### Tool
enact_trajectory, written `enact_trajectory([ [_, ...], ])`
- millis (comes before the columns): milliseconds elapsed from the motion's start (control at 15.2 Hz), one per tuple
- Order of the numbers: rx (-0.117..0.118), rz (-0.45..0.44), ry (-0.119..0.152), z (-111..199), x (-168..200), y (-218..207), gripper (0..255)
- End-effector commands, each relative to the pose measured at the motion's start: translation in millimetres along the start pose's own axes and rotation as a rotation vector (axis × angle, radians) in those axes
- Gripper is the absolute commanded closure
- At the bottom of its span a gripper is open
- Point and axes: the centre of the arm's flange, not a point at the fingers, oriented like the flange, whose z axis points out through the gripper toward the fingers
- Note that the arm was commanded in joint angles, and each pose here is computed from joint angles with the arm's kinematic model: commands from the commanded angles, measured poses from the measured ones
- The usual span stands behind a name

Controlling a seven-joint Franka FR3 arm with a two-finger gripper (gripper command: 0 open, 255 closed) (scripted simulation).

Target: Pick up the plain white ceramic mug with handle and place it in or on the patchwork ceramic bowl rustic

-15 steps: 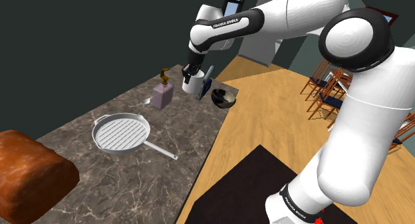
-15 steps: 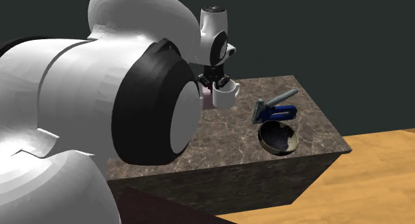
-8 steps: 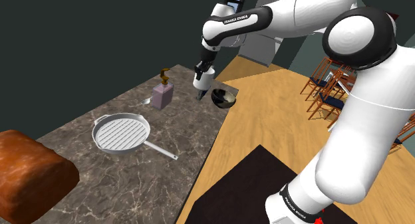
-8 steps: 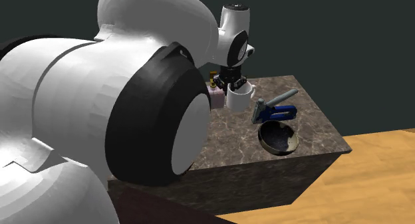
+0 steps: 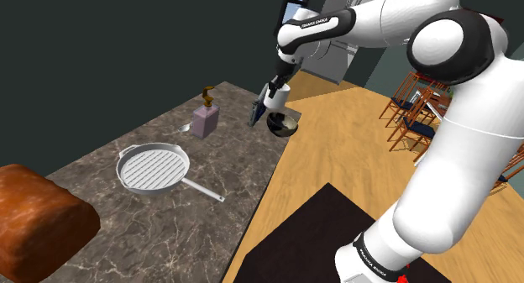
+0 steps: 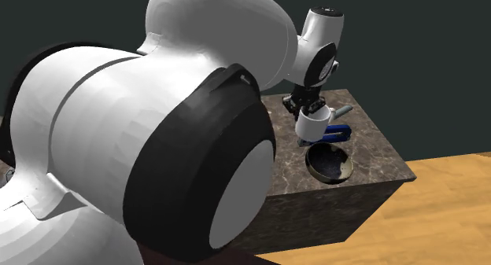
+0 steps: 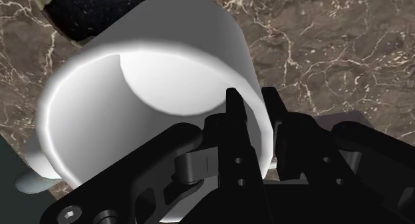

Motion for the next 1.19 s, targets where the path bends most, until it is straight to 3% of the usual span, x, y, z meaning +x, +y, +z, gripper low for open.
enact_trajectory([
  [0,0.000,-0.002,0.000,-2,-7,23,255],
  [396,0.000,-0.002,0.000,-10,-40,103,255],
  [1122,0.000,-0.002,0.000,47,-46,101,255],
])
